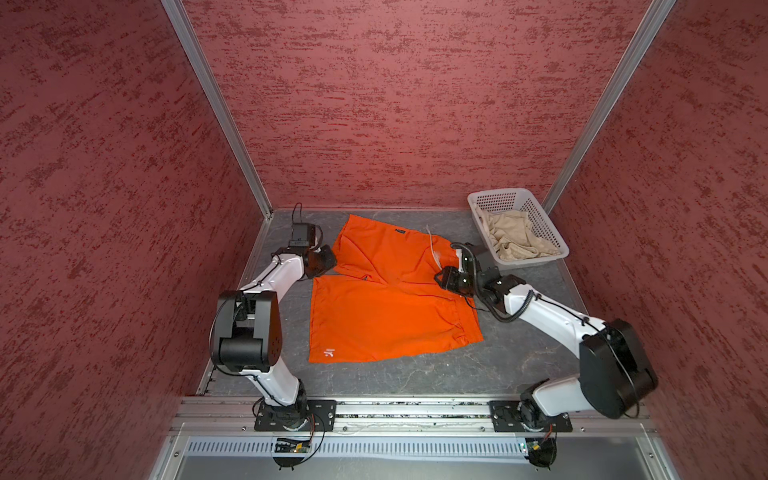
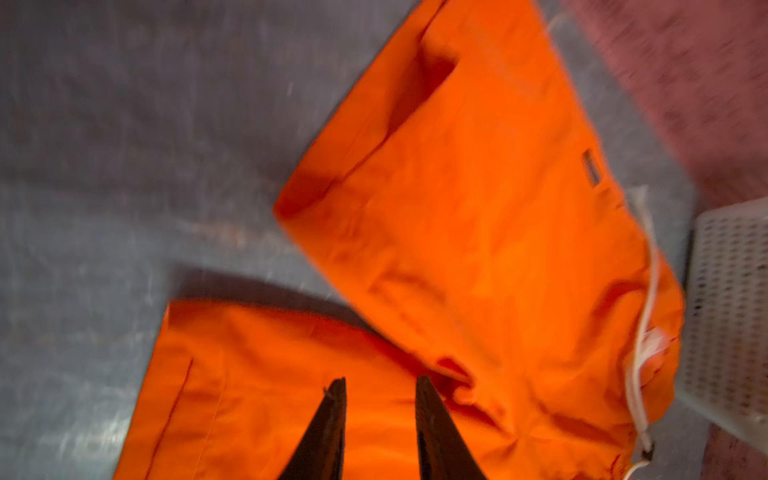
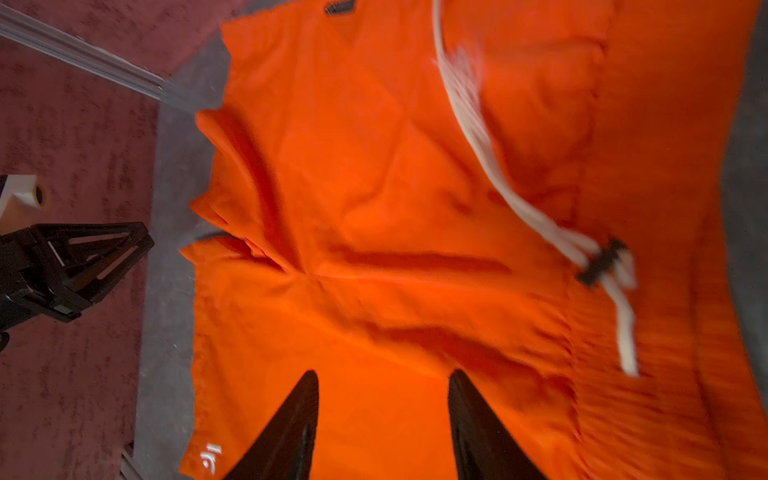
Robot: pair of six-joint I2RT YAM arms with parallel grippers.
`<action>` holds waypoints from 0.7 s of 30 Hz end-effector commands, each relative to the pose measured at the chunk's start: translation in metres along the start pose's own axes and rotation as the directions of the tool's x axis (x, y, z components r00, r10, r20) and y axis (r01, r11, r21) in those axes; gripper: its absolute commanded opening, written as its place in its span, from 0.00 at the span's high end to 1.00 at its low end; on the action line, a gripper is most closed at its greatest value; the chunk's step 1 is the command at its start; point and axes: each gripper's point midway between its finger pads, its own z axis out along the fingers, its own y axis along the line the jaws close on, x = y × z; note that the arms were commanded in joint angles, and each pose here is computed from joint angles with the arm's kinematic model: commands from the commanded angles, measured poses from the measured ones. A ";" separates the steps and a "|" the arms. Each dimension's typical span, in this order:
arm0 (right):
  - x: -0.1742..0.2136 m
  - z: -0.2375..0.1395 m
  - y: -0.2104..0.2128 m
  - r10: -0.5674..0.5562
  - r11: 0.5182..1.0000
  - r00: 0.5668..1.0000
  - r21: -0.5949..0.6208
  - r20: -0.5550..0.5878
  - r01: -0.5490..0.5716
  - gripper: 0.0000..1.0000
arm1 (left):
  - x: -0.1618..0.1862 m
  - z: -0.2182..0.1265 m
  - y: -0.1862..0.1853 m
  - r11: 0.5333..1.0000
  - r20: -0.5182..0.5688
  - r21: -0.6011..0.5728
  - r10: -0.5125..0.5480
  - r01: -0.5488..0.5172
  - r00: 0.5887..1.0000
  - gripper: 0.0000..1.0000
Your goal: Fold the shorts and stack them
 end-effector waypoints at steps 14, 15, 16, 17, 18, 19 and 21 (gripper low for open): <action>-0.015 0.109 -0.045 -0.060 0.996 0.991 0.063 -0.120 0.068 0.48 | -0.039 0.073 0.021 0.996 -0.165 0.027 0.084 -0.080 0.983 0.53; -0.013 0.110 -0.051 -0.051 0.996 0.991 0.071 -0.126 0.060 0.48 | -0.038 0.077 0.022 0.997 -0.175 0.035 0.076 -0.071 0.982 0.53; -0.012 0.110 -0.054 -0.046 0.996 0.991 0.075 -0.128 0.056 0.48 | -0.037 0.080 0.023 0.997 -0.183 0.039 0.072 -0.066 0.980 0.53; -0.011 0.110 -0.057 -0.041 0.996 0.991 0.077 -0.130 0.051 0.48 | -0.036 0.083 0.023 0.997 -0.191 0.045 0.070 -0.063 0.979 0.53; -0.010 0.109 -0.059 -0.037 0.996 0.991 0.077 -0.128 0.047 0.48 | -0.036 0.086 0.023 0.997 -0.194 0.047 0.069 -0.061 0.979 0.53; -0.009 0.109 -0.060 -0.035 0.996 0.991 0.078 -0.130 0.045 0.48 | -0.035 0.088 0.024 0.997 -0.200 0.049 0.070 -0.061 0.977 0.53; -0.009 0.108 -0.063 -0.030 0.996 0.991 0.081 -0.132 0.041 0.48 | -0.032 0.092 0.026 0.997 -0.223 0.053 0.068 -0.058 0.972 0.53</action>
